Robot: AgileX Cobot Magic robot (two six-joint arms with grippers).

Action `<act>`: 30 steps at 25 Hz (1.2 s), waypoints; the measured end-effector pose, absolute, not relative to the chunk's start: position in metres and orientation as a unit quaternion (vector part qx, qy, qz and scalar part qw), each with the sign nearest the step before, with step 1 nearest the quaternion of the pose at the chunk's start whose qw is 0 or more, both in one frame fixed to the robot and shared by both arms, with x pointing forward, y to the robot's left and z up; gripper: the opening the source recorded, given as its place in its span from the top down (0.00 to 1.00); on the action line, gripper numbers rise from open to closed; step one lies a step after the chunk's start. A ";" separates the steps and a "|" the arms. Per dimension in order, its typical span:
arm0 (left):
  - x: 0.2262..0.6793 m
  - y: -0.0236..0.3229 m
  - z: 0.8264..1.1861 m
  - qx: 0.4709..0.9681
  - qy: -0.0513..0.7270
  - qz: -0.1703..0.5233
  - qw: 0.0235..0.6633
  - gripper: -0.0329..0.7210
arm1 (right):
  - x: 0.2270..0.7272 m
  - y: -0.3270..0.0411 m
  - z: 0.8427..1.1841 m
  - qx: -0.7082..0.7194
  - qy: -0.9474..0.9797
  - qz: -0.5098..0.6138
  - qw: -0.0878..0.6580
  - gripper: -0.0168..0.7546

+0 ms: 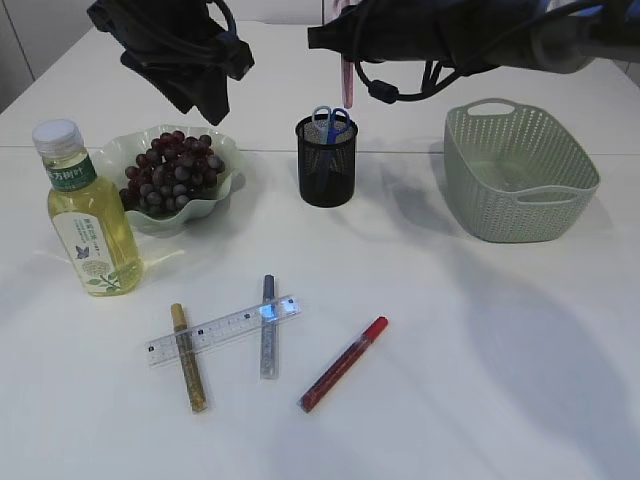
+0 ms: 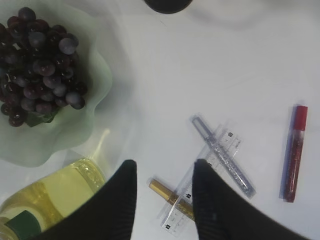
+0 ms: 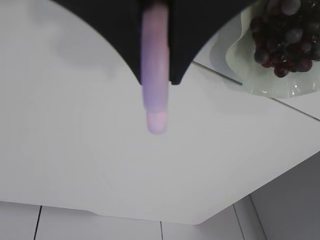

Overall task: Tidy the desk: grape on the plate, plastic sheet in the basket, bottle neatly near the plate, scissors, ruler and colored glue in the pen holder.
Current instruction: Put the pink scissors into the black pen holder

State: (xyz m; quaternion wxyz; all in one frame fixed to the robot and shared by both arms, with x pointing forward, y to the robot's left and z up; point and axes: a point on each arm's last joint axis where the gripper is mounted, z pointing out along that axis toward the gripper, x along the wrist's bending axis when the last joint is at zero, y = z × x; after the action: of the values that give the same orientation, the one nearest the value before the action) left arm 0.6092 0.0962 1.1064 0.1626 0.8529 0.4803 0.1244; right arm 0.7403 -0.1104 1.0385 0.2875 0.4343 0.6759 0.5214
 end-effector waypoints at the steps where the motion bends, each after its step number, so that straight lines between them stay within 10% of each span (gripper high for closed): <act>1: 0.609 0.096 1.106 0.853 0.480 0.124 0.163 0.59 | 0.744 -0.110 1.037 0.435 0.673 0.522 0.291 0.89; 30: 0.610 0.098 1.107 0.853 0.479 0.136 0.156 0.59 | 0.775 -0.095 0.995 0.457 0.651 0.526 0.302 0.89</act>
State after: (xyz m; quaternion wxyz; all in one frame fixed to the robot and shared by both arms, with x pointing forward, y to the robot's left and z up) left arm 0.6103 0.0982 1.1065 0.1558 0.8533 0.4787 0.1357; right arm 0.7745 -0.0950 0.9952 0.3019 0.4565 0.6511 0.5258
